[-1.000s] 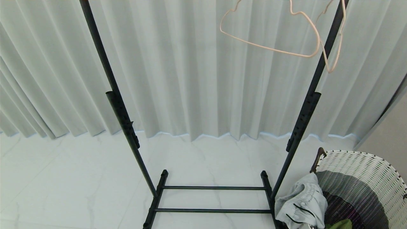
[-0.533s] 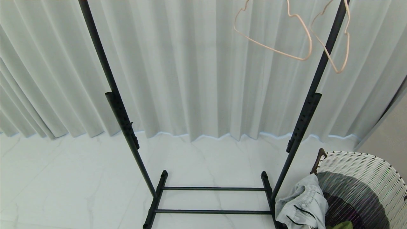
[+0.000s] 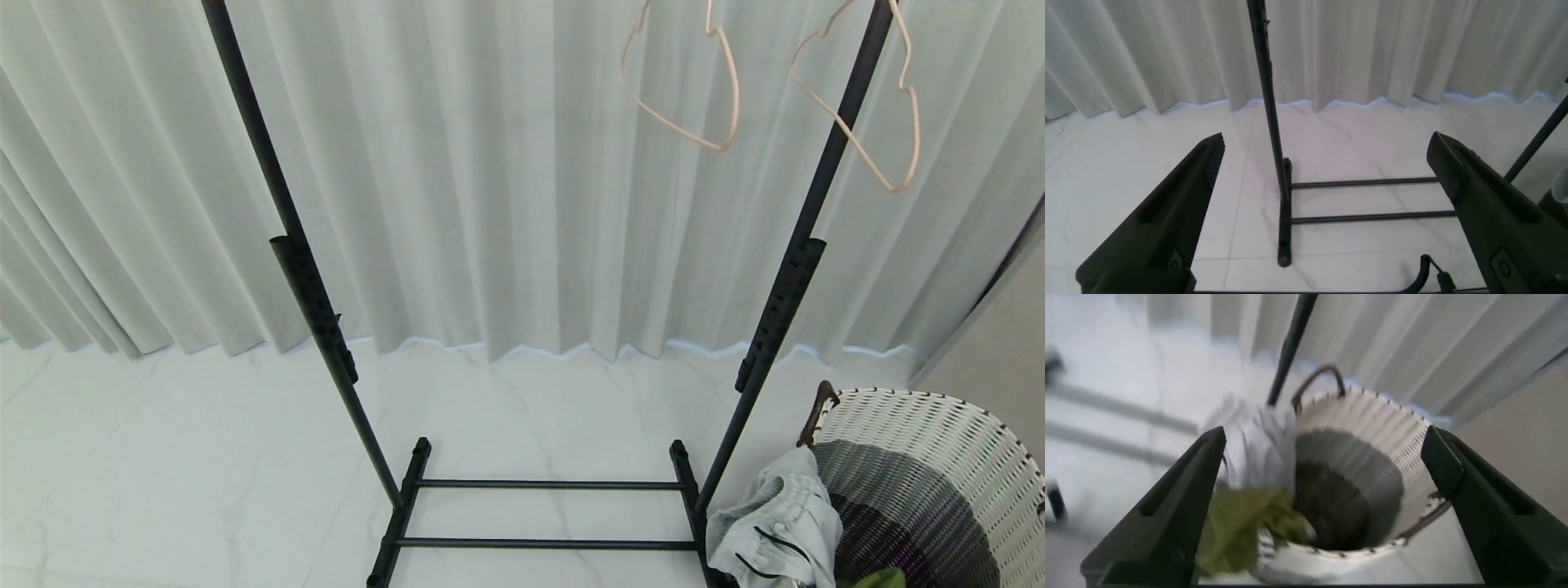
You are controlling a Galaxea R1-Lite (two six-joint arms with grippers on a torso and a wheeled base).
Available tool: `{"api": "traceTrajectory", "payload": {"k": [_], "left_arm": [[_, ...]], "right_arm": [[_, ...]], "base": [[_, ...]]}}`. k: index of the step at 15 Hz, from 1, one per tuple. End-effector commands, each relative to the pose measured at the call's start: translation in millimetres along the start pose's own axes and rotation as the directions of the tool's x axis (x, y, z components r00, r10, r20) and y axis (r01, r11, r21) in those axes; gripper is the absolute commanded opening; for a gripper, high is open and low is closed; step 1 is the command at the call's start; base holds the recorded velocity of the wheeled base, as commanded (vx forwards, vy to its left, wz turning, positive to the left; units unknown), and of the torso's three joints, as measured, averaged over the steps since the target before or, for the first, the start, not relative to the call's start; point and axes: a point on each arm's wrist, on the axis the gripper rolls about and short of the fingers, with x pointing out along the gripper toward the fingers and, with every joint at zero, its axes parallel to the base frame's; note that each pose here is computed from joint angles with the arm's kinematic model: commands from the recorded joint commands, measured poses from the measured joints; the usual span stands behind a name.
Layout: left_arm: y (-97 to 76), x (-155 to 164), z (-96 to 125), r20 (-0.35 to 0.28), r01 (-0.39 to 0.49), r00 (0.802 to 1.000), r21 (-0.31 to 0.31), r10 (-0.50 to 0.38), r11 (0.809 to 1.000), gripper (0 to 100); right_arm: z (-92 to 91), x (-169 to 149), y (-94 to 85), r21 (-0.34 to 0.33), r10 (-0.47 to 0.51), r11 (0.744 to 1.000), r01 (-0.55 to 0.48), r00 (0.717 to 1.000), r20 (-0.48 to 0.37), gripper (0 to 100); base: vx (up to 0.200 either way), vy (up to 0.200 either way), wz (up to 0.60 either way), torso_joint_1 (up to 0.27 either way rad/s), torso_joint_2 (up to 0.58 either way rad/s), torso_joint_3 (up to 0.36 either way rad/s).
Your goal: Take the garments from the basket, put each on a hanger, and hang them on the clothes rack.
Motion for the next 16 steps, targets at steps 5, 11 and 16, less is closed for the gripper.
{"api": "traceTrajectory", "payload": {"k": [5,11,16], "left_arm": [[0.0,0,0,-0.001,0.000,1.000,0.001,0.000,1.000,100],[0.0,0,0,-0.001,0.000,1.000,-0.001,0.000,1.000,100],[0.0,0,0,-0.001,0.000,1.000,0.001,0.000,1.000,100]], "right_arm": [[-7.5,125,0.6,-0.275,0.231,0.864,-0.422,0.817,-0.529,100],[-44.7,137,34.7,-0.220,0.317,0.725,-0.653,0.599,-0.735,100],[-66.4,156,42.7,-0.200,0.271,0.760,-0.618,0.582,-0.767,100]], "base": [[0.000,0.000,0.00,0.000,0.00,0.000],[0.000,0.000,0.00,0.000,0.00,0.000],[0.000,0.000,0.00,0.000,0.00,0.000]]}}
